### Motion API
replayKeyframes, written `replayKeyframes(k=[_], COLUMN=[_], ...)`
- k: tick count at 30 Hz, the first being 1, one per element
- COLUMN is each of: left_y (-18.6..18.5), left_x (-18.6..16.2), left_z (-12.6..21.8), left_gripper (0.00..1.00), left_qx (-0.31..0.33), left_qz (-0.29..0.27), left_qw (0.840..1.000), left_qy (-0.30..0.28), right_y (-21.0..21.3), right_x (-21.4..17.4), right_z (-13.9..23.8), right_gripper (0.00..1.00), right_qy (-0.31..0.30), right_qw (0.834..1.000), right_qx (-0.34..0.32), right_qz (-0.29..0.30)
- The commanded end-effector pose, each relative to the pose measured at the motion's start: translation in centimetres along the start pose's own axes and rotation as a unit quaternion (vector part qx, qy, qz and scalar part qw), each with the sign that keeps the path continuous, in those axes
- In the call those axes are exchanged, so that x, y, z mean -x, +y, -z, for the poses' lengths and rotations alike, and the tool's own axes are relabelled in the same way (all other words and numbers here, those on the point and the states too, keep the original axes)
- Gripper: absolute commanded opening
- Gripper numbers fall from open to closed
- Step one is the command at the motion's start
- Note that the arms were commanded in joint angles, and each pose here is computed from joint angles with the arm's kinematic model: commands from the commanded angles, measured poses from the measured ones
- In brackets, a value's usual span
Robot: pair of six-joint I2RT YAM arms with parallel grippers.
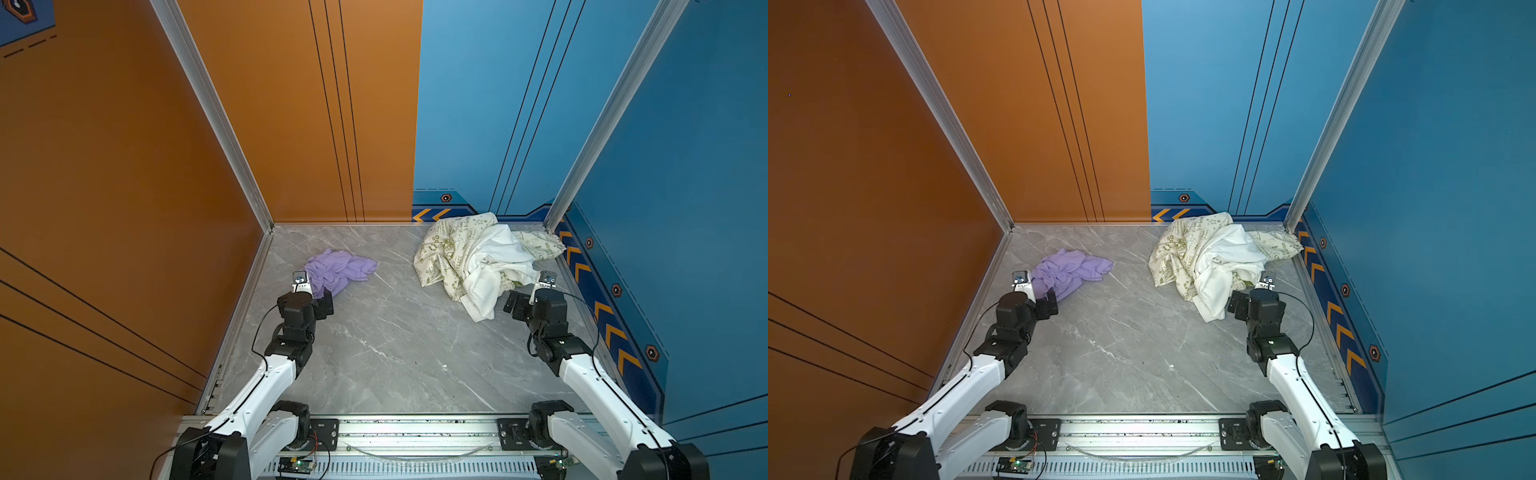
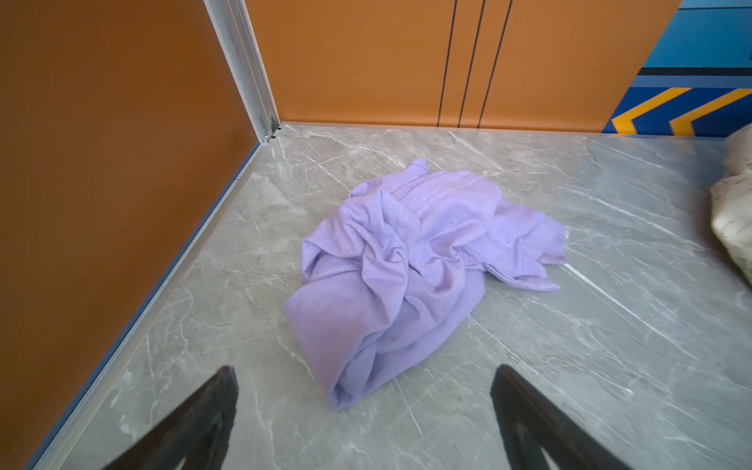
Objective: Pick out a specific cloth from the pile
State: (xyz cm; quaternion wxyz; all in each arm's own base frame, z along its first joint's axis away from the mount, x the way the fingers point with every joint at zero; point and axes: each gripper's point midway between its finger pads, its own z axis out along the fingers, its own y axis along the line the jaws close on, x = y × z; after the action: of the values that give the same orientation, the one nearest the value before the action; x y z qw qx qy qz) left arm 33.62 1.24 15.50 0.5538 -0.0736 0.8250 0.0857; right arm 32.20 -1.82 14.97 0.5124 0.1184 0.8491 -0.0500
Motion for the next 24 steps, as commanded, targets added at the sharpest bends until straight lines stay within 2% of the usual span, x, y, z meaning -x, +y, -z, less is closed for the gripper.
replayKeyframes(k=[1, 5, 12, 22, 24], left_y=[1.7, 2.1, 1.2, 0.8, 0.6], left_x=[0.3, -0.2, -1.6, -3.4, -3.4], left_z=[-1.0, -2.1, -3.9, -5.7, -6.0], left_gripper=[0.98, 0.98, 0.98, 0.98, 0.98], left_qx=[0.051, 0.062, 0.042, 0.036, 0.033], left_qz=[-0.01, -0.006, 0.0, 0.0, -0.003], left_qw=[0.998, 0.997, 0.997, 0.997, 0.996], left_qy=[-0.029, -0.048, -0.069, -0.069, -0.08], right_y=[-0.8, 0.1, 2.1, 3.4, 3.0], right_x=[1.5, 0.4, -0.1, -1.9, -2.3], right_z=[-1.1, -3.0, -4.4, -6.3, -6.4], right_gripper=[1.0, 1.0, 1.0, 1.0, 1.0], right_qy=[-0.053, -0.051, -0.111, -0.142, -0.124], right_qw=[0.998, 0.998, 0.99, 0.983, 0.987], right_qx=[-0.025, 0.01, 0.062, 0.097, 0.087], right_qz=[0.022, 0.033, 0.062, 0.059, 0.061])
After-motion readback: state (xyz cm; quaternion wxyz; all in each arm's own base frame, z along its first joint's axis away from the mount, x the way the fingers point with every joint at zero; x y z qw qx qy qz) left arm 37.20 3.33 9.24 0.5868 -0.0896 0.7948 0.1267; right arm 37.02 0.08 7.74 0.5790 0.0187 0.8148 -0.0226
